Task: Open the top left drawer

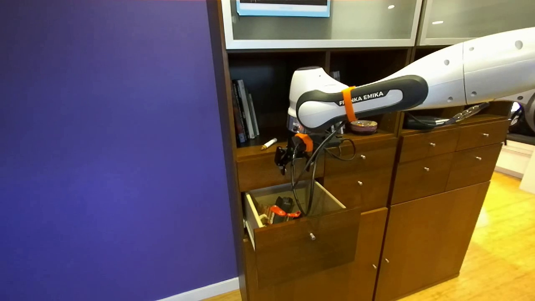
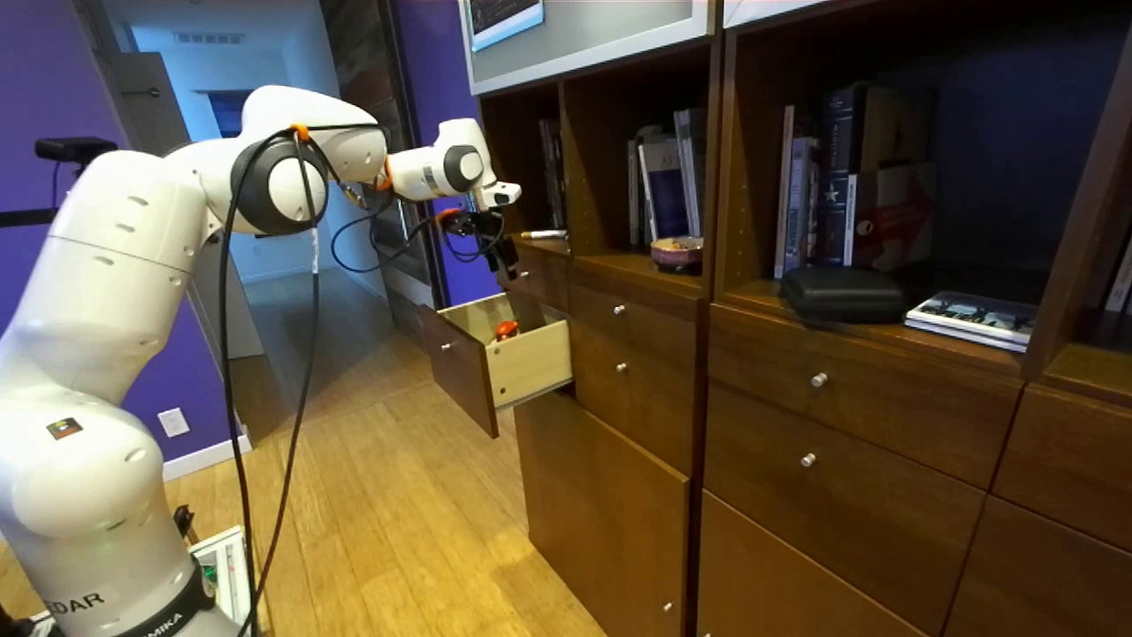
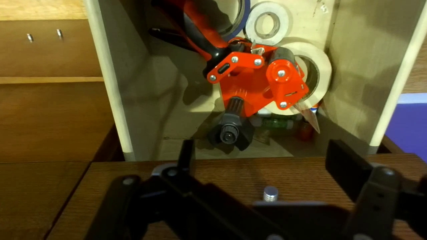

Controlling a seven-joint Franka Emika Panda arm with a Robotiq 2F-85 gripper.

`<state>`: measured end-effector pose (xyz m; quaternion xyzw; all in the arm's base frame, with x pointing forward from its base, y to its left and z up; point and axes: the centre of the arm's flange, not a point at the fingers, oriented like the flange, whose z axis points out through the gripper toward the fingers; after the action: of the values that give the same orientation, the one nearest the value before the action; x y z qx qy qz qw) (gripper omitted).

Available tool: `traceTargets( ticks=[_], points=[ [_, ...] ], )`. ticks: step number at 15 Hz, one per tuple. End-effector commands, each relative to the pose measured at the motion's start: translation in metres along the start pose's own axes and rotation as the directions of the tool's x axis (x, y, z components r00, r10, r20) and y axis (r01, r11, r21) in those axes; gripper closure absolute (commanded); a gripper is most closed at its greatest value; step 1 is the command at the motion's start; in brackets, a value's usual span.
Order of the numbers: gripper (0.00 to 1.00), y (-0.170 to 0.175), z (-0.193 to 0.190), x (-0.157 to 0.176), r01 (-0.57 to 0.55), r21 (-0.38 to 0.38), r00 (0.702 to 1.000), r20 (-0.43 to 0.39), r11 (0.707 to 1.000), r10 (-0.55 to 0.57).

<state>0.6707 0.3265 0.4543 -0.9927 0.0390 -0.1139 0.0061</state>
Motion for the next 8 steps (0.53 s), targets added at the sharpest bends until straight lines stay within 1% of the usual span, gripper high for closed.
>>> traceTargets(
  ticks=[1,2,3,5,6,7,8],
  points=[
    [0.00,-0.019,0.008,0.021,0.007,-0.012,0.999,-0.042,1.000,-0.007],
    [0.00,-0.022,0.010,0.022,0.009,-0.014,0.999,-0.047,1.000,-0.010],
    [0.04,-0.024,0.013,0.024,0.009,-0.015,0.999,-0.050,1.000,-0.010],
    [0.19,-0.029,0.017,0.027,0.016,-0.020,0.997,-0.070,1.000,-0.017],
    [0.31,-0.030,0.020,0.028,0.017,-0.023,0.997,-0.072,1.000,-0.018],
    [0.39,-0.032,0.021,0.029,0.021,-0.029,0.997,-0.078,0.999,-0.023],
    [0.43,-0.032,0.023,0.031,0.021,-0.032,0.996,-0.085,0.999,-0.023]
  ],
)
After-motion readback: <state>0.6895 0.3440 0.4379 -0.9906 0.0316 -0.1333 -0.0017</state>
